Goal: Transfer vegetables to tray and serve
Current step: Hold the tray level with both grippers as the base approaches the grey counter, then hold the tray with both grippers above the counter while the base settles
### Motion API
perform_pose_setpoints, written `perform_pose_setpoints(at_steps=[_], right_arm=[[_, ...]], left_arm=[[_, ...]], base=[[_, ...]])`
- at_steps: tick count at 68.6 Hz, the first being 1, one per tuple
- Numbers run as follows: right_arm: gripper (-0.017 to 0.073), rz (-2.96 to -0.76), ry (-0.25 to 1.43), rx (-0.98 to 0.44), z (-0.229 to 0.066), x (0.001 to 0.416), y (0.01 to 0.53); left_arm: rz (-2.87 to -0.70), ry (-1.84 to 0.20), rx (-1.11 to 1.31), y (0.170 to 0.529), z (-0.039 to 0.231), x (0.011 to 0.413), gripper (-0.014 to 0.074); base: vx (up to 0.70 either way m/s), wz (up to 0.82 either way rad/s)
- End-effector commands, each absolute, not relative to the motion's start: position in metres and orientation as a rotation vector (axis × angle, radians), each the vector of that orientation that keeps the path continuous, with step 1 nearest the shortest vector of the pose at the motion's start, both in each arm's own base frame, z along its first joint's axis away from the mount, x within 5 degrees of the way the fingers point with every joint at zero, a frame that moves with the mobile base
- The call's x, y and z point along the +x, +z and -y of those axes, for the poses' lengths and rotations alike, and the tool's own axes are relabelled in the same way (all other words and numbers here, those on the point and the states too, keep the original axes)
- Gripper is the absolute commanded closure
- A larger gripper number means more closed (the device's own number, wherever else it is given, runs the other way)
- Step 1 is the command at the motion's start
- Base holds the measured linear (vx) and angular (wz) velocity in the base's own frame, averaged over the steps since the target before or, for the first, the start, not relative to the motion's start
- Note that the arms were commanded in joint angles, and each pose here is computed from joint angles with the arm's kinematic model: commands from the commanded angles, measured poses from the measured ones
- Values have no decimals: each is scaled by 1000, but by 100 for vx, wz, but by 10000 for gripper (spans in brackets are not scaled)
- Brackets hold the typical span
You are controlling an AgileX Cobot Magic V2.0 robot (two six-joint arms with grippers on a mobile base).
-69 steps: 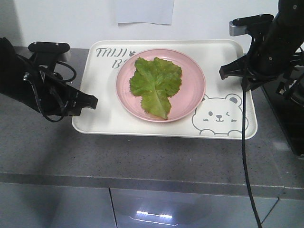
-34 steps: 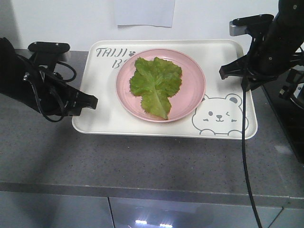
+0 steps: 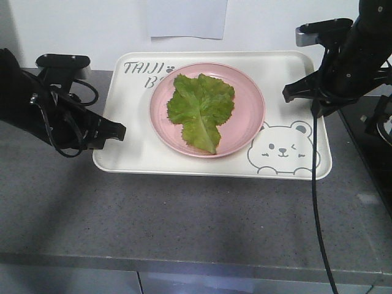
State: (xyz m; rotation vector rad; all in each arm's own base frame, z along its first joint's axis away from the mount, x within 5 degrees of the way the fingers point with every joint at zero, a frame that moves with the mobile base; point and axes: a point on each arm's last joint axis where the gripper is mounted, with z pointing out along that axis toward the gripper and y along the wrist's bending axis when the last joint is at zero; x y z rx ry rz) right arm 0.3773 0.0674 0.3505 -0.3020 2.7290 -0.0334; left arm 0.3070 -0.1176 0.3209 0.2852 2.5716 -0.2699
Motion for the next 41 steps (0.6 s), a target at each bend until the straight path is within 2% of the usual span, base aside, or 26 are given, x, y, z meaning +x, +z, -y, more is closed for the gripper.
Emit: perform_pose_setpoints(at_steps=[1,41], right_arm=[[534,-2659,98,-354,-79,361,378],[534,-2659,98,-354,-79,361,378]], left_arm=[[-2379,-414,263,354,129,304,600],[-2379,-414,263,354,129,304,600]], base=[[7,-1],[7,-1]])
